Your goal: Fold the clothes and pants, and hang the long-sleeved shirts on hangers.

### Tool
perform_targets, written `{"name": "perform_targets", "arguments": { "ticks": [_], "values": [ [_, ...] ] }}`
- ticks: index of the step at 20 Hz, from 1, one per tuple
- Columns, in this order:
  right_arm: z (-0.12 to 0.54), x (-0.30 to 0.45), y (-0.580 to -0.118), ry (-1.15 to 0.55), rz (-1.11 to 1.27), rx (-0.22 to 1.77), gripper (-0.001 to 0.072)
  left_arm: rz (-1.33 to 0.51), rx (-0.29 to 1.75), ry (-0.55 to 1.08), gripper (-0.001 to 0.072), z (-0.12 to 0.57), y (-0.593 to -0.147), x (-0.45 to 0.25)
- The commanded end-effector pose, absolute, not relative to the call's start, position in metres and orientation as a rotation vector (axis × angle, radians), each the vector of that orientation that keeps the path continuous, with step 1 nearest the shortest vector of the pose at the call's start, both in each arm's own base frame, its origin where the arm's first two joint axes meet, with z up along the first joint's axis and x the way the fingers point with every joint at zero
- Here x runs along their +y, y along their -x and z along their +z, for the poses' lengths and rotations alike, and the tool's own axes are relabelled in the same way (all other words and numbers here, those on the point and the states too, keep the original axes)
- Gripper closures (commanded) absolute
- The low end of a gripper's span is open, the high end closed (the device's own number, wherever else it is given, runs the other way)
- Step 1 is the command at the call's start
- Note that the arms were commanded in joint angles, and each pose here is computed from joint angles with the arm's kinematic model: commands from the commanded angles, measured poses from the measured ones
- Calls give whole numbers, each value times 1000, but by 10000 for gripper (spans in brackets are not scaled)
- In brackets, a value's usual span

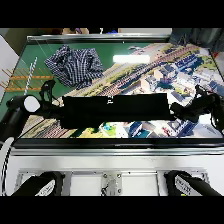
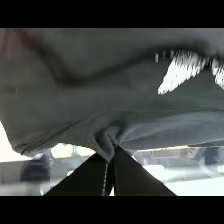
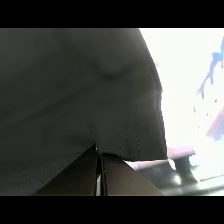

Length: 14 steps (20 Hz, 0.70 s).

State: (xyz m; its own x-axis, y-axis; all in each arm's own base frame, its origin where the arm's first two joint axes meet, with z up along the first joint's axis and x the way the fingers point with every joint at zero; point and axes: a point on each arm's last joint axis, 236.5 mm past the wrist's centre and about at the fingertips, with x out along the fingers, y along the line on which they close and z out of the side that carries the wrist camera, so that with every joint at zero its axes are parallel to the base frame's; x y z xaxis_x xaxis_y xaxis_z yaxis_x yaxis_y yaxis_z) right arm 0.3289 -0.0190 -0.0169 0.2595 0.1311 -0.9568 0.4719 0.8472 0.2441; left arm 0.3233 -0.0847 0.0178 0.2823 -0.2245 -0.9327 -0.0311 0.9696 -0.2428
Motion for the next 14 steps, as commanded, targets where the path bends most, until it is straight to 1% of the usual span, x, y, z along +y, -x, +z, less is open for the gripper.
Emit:
{"name": "perform_targets", "arguments": {
  "ticks": [1,4,8,14],
  "values": [
    [-17,-19,-368,-593,-229,1261,697,-139,1275,204,698,13,-367,-87],
    [-27,-17,-394,-628,-221,1237,697,-122,1293,214,698,-3,-396,-85],
    [-41,-20,-424,-659,-227,1160,697,-95,1341,231,698,-29,-420,-78],
    [-58,-17,-448,-665,-226,1099,693,-97,1359,231,697,-49,-445,-84]
  ]
}}
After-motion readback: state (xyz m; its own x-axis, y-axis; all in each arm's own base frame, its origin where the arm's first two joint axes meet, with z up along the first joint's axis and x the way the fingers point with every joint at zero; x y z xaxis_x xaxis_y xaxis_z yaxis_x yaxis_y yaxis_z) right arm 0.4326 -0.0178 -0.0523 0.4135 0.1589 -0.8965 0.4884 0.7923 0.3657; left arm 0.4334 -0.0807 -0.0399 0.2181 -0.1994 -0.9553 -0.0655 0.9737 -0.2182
